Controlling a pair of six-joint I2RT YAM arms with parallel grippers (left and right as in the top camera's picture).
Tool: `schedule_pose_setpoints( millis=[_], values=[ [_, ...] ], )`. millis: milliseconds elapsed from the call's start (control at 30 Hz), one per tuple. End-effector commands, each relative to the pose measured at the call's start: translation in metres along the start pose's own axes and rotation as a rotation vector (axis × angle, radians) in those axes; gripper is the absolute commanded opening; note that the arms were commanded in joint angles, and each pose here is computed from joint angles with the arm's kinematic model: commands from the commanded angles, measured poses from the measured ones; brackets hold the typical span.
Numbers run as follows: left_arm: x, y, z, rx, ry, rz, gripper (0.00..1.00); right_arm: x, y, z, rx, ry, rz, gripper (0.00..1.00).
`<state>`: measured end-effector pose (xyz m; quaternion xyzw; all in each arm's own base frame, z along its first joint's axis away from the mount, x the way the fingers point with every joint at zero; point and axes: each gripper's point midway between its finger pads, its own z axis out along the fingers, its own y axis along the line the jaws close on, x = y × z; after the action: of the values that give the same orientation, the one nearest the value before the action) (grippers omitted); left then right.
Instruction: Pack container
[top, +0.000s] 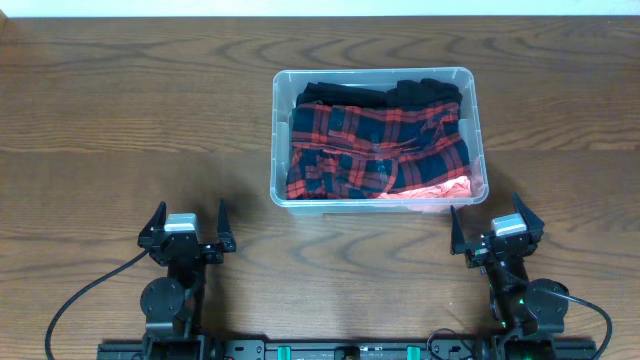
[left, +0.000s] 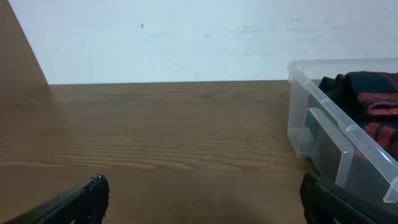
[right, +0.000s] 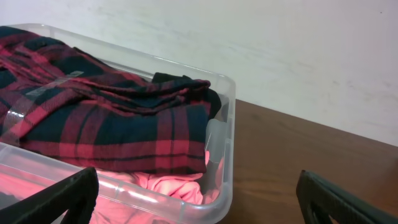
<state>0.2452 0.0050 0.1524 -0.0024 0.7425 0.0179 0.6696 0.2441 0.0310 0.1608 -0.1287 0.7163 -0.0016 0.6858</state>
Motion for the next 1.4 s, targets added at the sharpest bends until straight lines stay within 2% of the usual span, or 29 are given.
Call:
schedule_pose_setpoints(
  millis=[0, 1367],
  values=[
    [0.0159, 0.0012, 0.0002, -0.009, 0.053, 0.024, 0.98, 0.0002, -0.0006, -0.0003, 0.001, -0.002, -0.013, 0.99],
    [0.0159, 0.0012, 0.0002, -0.009, 0.053, 0.024, 0.98, 0.0002, -0.0006, -0.0003, 0.001, -0.002, -0.013, 0.99]
  ],
)
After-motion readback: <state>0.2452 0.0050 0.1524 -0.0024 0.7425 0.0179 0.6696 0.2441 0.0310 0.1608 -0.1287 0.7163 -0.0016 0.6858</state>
